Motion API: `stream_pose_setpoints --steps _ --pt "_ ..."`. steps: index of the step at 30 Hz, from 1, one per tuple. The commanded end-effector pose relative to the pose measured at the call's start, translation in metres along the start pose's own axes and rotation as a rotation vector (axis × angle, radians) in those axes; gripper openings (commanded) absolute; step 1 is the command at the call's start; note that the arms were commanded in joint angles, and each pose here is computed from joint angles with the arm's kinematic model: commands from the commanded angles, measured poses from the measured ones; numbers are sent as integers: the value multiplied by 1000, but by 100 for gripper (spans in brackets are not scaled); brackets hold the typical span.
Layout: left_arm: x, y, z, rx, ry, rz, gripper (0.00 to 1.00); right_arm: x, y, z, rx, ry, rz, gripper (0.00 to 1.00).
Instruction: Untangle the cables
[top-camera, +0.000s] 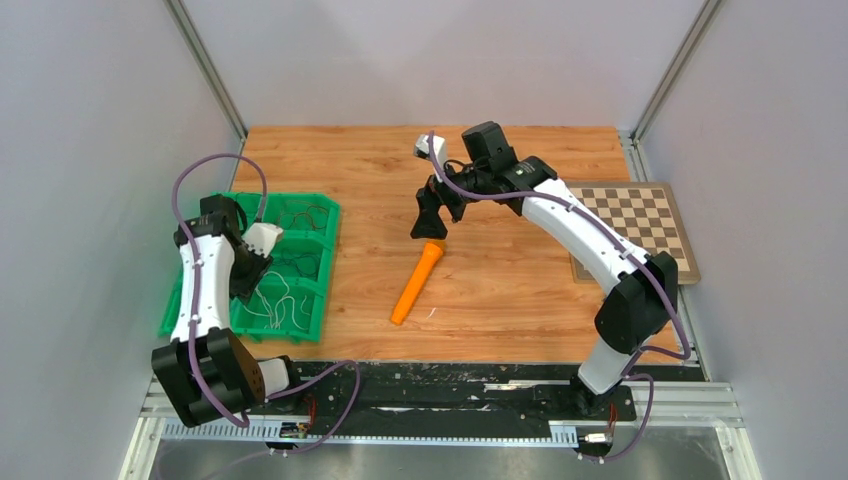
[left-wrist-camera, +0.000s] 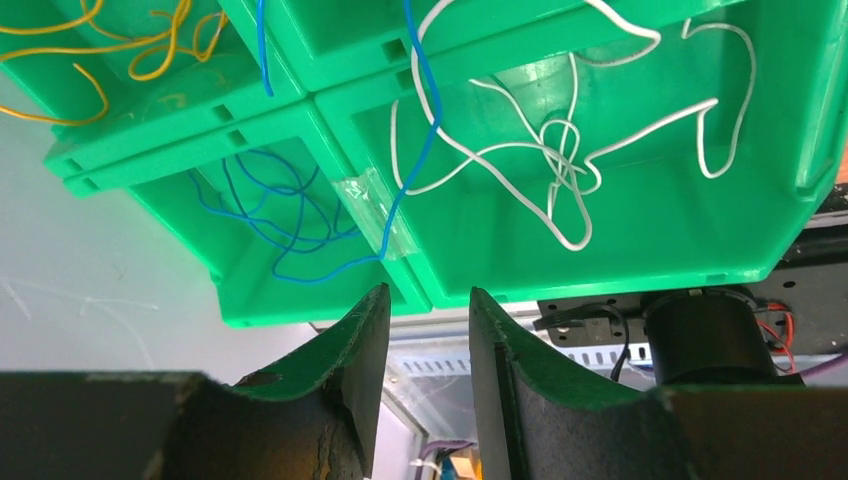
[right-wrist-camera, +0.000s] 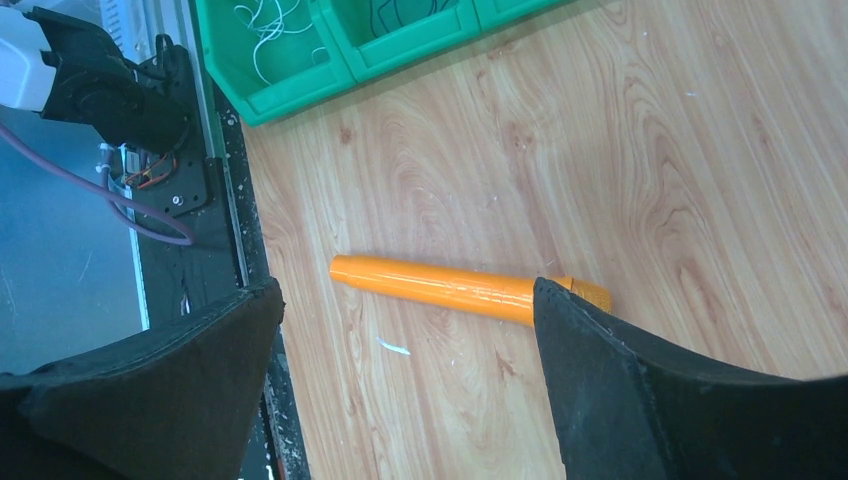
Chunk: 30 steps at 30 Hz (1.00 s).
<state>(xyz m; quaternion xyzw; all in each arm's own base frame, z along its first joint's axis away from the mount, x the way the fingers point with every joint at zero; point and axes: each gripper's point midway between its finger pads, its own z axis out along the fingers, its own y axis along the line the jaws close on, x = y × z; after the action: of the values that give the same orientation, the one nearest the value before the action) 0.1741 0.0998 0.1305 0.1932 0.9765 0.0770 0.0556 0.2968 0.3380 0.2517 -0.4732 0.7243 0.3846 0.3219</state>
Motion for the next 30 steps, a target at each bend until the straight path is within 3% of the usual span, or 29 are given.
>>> stream_pose_setpoints --steps 1,10,25,30 --pt "-18 13 6 -48 -73 42 43 -10 2 -2 11 -6 -30 93" --pt "-37 25 19 -47 -102 81 41 -6 4 -2 31 6 -49 94" --pt "-32 9 41 33 -73 109 41 -4 -1 1 48 16 -49 94" --pt "-31 8 47 33 -73 114 33 -4 -4 2 55 20 -49 94"
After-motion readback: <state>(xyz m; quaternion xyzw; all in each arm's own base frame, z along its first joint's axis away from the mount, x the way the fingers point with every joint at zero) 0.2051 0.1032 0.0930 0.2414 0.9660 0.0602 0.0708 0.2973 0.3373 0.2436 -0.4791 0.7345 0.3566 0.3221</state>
